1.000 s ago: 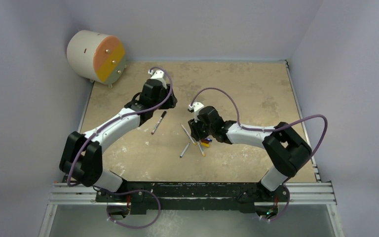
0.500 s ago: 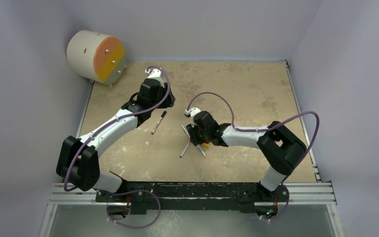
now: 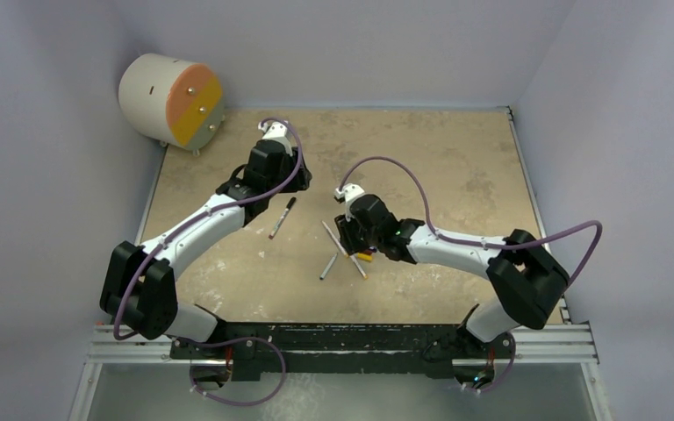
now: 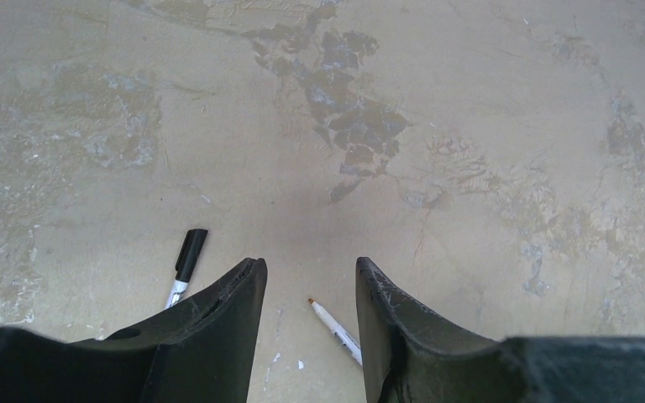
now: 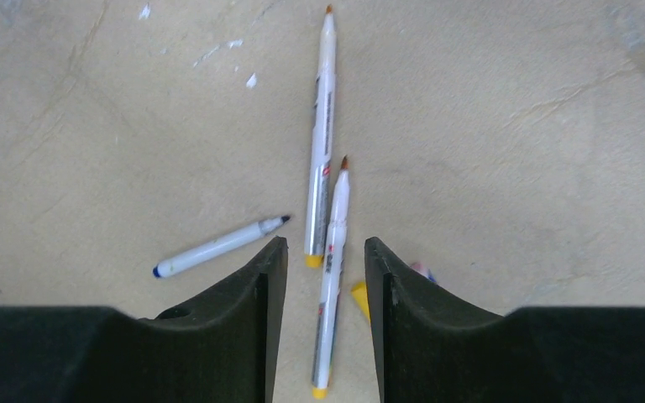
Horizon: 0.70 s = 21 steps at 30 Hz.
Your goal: Insert the pens into the pen caps
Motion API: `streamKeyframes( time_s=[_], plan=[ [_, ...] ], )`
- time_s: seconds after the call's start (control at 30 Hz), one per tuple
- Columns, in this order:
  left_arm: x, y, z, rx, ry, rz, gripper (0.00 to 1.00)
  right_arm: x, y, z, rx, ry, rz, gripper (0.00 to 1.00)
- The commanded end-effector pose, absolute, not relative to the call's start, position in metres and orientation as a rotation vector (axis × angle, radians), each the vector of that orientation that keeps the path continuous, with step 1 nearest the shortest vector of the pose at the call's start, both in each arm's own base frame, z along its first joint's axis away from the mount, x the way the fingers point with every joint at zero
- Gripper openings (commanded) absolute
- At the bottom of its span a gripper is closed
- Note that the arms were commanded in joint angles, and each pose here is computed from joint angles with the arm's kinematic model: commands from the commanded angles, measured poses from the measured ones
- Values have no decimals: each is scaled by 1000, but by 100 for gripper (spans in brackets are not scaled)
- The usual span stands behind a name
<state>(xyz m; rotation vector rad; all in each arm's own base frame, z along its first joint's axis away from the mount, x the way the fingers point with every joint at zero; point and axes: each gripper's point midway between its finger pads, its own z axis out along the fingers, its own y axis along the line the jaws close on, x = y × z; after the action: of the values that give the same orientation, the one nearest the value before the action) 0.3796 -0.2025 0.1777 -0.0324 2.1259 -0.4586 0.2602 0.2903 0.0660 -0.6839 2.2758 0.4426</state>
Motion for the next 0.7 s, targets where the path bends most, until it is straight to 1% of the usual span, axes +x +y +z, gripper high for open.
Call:
streamKeyframes(
  time_s=[0.0, 0.13, 0.2, 0.37, 0.67],
  plan=[
    [384, -203, 197, -23, 2056, -481, 43, 233, 281, 54, -679, 2339, 408, 39],
    [383, -203, 199, -28, 2051, -485, 43, 213, 280, 48, -664, 2368, 458, 32],
    [383, -203, 198, -27, 2054, -486, 43, 210, 277, 46, -646, 2377, 460, 32],
    [383, -206, 194, -25, 2061, -502, 43, 209, 275, 43, -631, 2387, 446, 39],
    [382, -206, 195, -20, 2068, -506, 43, 208, 281, 20, -652, 2444, 391, 41]
  ],
)
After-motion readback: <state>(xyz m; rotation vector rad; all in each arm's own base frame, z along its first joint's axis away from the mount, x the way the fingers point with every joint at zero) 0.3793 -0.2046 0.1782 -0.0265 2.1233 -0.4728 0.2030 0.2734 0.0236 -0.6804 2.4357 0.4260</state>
